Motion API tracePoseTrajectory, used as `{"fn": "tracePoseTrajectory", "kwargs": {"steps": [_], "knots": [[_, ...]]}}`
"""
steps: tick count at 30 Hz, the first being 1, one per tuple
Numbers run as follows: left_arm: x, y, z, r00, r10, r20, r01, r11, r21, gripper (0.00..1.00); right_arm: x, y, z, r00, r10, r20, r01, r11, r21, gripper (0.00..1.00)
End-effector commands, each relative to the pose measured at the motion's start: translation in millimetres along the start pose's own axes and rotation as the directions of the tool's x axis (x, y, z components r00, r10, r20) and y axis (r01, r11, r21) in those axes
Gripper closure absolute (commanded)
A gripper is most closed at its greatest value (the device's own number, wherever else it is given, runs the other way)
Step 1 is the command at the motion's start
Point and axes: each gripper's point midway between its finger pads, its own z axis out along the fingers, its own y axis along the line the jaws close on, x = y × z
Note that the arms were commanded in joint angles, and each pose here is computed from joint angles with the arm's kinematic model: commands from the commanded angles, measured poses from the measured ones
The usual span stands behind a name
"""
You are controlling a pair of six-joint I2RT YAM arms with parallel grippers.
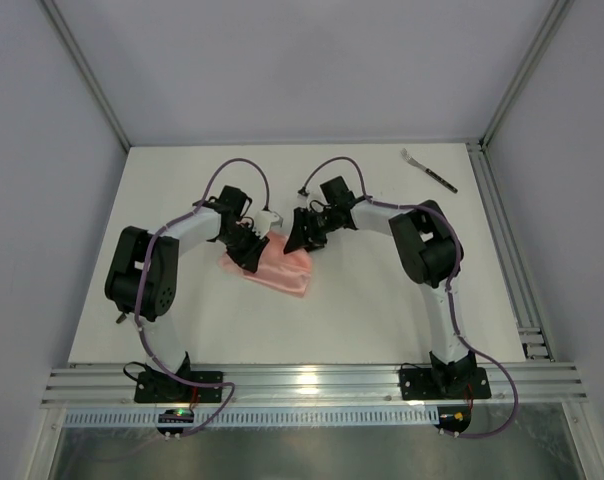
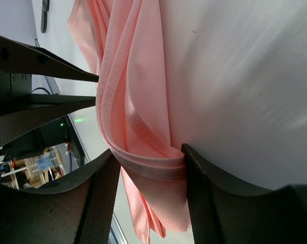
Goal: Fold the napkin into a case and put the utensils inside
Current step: Fold the 2/3-rectangle-folded napkin at the center of the board.
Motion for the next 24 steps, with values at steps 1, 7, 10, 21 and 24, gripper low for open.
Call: {"fn": "tracePoseTrajectory", "kwargs": {"steps": [1,7,10,21,24], "knots": [[23,29,17,0.996,0.039,-0.079,-0.047,0.994,-0.097,0.71,-1,17,7,0.999,-0.051,-0.007,0.051,0.999,-0.001,0.44],[22,24,17,0.998,0.014,-0.064,-0.017,0.999,-0.046,0.71,-18,-1,-7,0.973,-0.199,0.120,0.157,0.944,0.292,0.62],[21,18,17,0.999,-0.011,-0.051,0.011,1.000,0.001,0.71,-22,16,-18,0.940,-0.309,0.146,0.239,0.900,0.364,0.69],[23,11,20,0.994,-0.086,-0.060,0.091,0.992,0.089,0.71,-19,43,-16,0.830,-0.516,0.213,0.339,0.769,0.542,0.78],[21,11,21,0.994,-0.096,-0.059,0.101,0.991,0.091,0.71,-17,56,-16,0.791,-0.567,0.231,0.372,0.746,0.553,0.73]]}}
